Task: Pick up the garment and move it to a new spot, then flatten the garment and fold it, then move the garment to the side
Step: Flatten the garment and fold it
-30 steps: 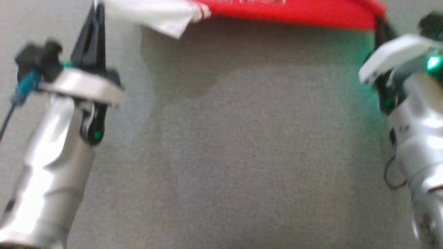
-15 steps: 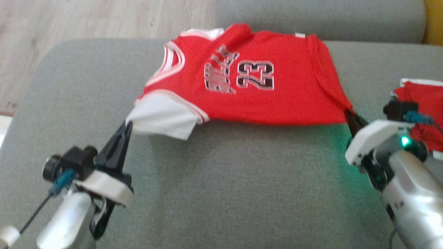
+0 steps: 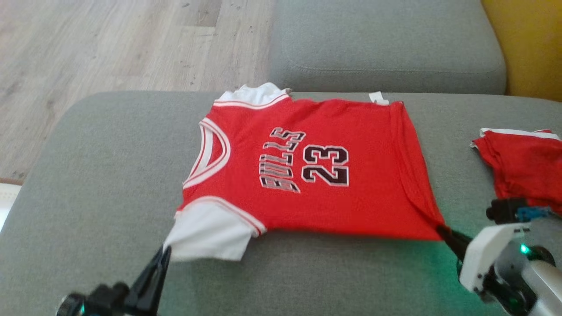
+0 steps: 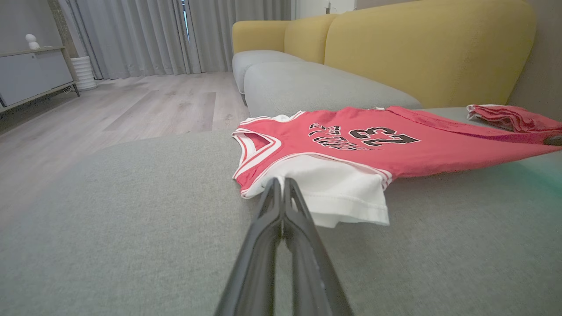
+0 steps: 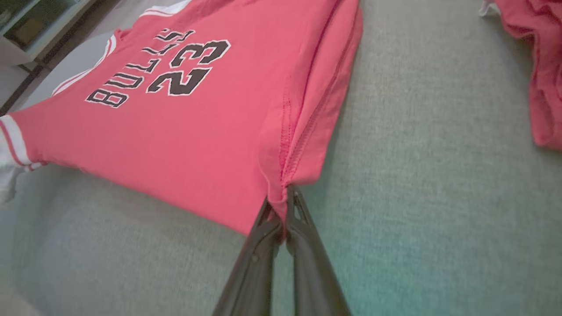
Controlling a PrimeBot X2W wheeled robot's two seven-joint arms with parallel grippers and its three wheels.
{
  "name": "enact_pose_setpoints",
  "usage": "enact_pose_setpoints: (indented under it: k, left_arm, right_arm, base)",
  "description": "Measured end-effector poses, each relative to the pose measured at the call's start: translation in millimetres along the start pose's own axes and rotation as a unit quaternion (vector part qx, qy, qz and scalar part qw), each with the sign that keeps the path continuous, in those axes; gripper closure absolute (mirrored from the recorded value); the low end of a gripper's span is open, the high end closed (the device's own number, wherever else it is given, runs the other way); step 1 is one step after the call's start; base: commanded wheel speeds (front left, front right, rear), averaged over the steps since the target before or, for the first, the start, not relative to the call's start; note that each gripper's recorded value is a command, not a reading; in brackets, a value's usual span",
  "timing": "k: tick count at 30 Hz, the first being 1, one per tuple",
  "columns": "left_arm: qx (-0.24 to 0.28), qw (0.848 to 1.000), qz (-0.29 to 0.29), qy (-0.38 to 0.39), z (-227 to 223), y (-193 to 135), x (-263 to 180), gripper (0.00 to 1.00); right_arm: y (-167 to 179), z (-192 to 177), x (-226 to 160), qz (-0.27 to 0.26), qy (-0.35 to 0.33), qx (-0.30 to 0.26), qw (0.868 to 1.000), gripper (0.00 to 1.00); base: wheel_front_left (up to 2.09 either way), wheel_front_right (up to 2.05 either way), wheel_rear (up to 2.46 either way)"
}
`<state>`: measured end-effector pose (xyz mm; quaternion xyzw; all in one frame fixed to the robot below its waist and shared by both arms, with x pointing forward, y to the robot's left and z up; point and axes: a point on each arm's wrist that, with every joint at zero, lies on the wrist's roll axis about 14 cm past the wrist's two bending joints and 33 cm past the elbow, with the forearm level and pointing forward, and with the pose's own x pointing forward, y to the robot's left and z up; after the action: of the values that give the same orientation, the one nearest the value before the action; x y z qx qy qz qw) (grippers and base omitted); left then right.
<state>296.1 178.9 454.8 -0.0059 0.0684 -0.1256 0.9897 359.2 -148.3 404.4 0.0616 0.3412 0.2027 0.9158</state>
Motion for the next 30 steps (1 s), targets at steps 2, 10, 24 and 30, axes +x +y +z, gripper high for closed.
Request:
enact_pose_setpoints:
  k: [2, 10, 24, 30]
  left_arm:
    - [0.003, 1.0, -0.001, 0.004, -4.1, -5.5, -8.9, 1.0]
    - [-0.001, 1.0, 0.005, 0.011, -10.9, -15.2, -31.1, 1.0]
    - [0.068, 0.997, -0.028, -0.024, 37.1, -1.2, 21.2, 1.0]
    - [0.095, 0.994, -0.051, -0.002, 40.2, 7.2, 59.3, 1.0]
  right_arm:
    - [0.7, -11.9, -9.5, 0.008, 0.023, 0.003, 1.0, 1.0]
    - [3.2, -24.3, -35.4, 0.024, 0.038, 0.023, 0.999, 1.0]
    - [0.3, 31.6, -18.0, -0.003, -0.016, 0.005, 1.0, 1.0]
    - [-10.8, 54.1, 2.1, -0.032, -0.01, -0.007, 0.999, 1.0]
  base:
    - [0.0, 0.0, 0.0]
    - [0.0, 0.0, 0.0]
    - [0.0, 0.0, 0.0]
    - [0.0, 0.0, 0.0]
